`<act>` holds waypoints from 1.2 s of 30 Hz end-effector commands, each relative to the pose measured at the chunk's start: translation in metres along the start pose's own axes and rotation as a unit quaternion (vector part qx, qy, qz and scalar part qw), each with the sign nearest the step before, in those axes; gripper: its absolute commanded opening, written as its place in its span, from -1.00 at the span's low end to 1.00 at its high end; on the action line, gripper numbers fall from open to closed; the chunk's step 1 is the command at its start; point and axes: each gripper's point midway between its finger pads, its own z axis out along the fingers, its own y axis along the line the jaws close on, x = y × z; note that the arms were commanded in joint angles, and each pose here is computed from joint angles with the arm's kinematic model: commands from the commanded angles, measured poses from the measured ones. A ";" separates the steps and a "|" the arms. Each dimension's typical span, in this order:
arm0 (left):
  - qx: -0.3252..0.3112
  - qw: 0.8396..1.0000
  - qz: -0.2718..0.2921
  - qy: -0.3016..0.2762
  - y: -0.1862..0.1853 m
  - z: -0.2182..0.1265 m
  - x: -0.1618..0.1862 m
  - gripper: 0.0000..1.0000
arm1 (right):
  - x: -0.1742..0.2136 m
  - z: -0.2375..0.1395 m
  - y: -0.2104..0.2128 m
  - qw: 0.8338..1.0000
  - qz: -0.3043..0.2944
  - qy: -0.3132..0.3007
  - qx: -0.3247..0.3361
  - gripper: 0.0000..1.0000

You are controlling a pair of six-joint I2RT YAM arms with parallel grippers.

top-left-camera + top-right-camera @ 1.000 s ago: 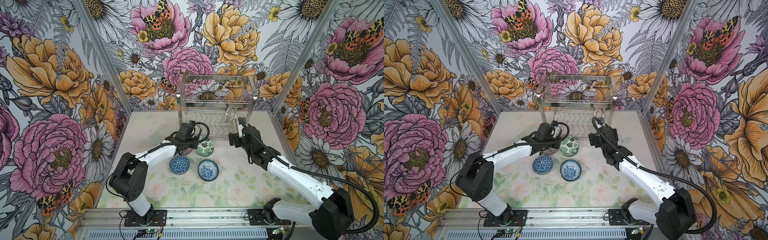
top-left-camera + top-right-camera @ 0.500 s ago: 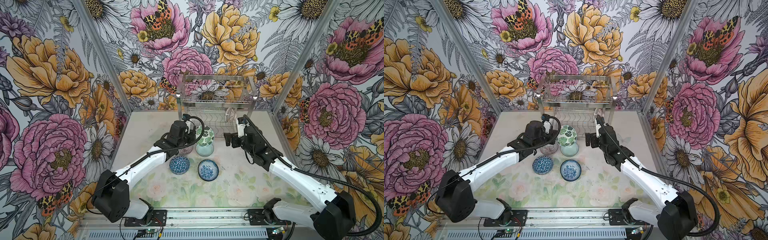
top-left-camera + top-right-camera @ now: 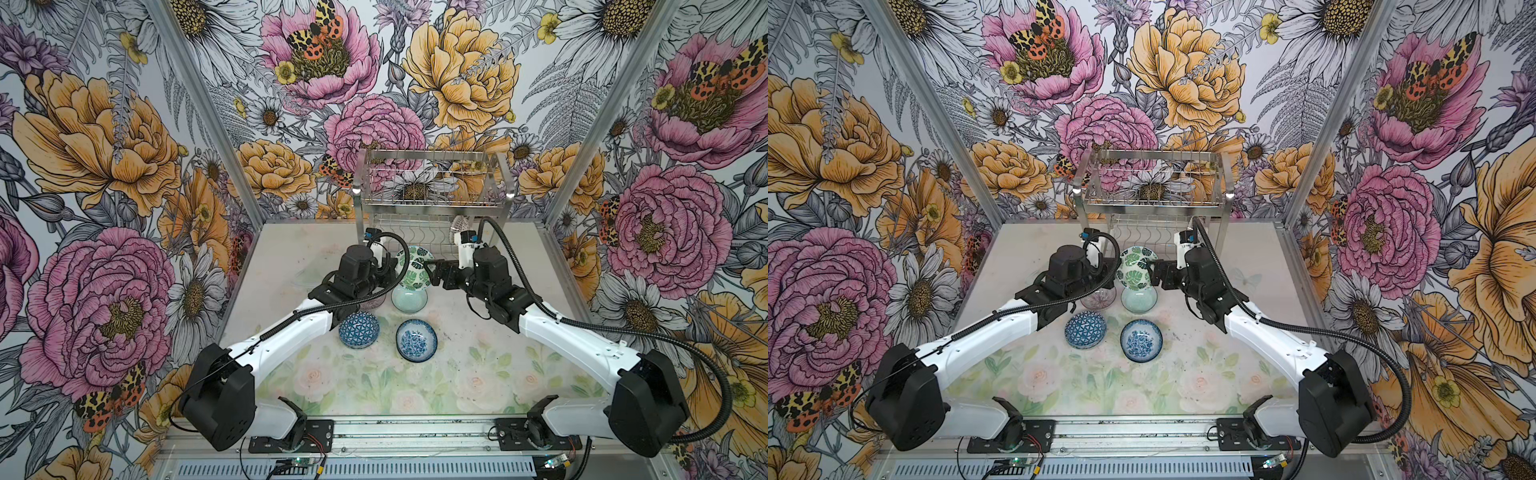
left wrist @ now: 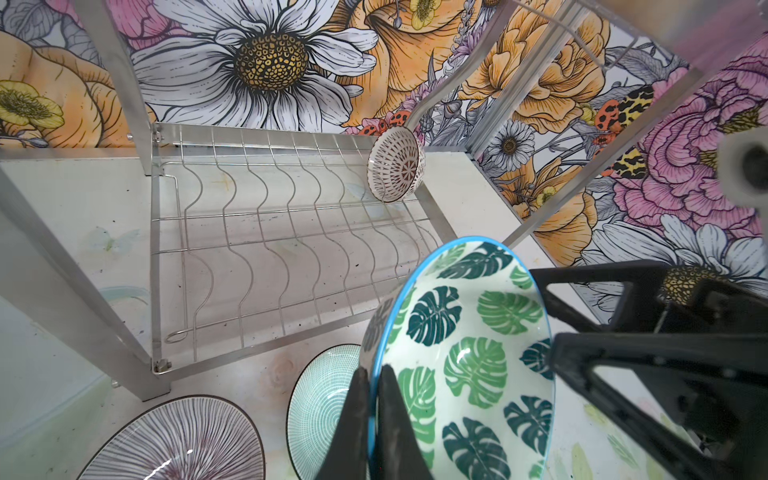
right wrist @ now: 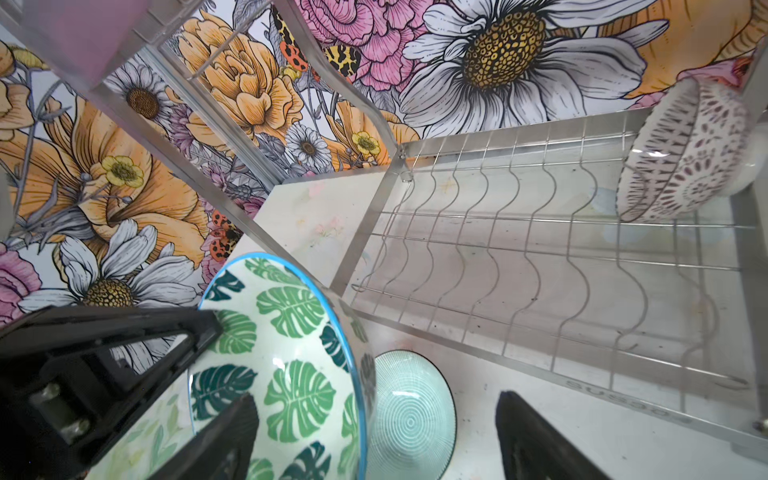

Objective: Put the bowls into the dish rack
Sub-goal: 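Close right gripper on the green leaf bowl rim and open left gripper, then carry the green leaf bowl with right gripper into the rack beside the maroon bowl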

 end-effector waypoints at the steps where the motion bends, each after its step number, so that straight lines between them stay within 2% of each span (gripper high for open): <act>1: 0.040 0.998 -0.010 -0.042 -0.021 -0.008 -0.022 -1.00 | -0.007 0.011 0.012 0.999 0.035 -0.015 -0.026 0.72; 4: 0.042 0.998 -0.010 -0.043 -0.022 -0.008 -0.022 -1.00 | -0.003 0.020 0.013 0.998 0.046 -0.011 -0.030 0.41; 13: 0.043 0.998 -0.008 -0.044 -0.023 -0.008 -0.022 -1.00 | 0.002 0.031 0.019 0.998 0.049 -0.001 -0.029 -1.00; 18: 0.037 0.998 -0.005 -0.040 -0.021 -0.007 -0.018 -1.00 | -0.002 0.025 0.014 0.999 0.037 -0.008 -0.009 -1.00; 21: 0.015 0.999 0.012 -0.031 -0.013 -0.010 -0.017 -1.00 | -0.007 0.015 0.003 0.999 0.015 -0.017 0.029 -1.00; 25: -0.057 0.996 0.072 -0.005 0.012 -0.023 -0.012 0.60 | -0.020 -0.004 -0.021 0.993 -0.034 -0.037 0.111 -1.00; 26: -0.077 0.993 0.087 -0.003 0.019 -0.029 -0.012 0.85 | -0.023 -0.008 -0.027 0.989 -0.045 -0.042 0.133 -1.00; 27: -0.092 0.991 0.099 0.000 0.025 -0.033 -0.011 0.97 | -0.026 -0.012 -0.033 0.985 -0.057 -0.045 0.156 -1.00; 32: -0.135 0.983 0.120 0.011 0.052 -0.055 -0.010 0.97 | -0.042 -0.033 -0.069 0.947 -0.120 -0.065 0.291 -1.00; 36: -0.161 0.982 0.103 0.006 0.076 -0.069 -0.010 0.97 | -0.058 -0.048 -0.090 0.896 -0.174 -0.082 0.399 -1.00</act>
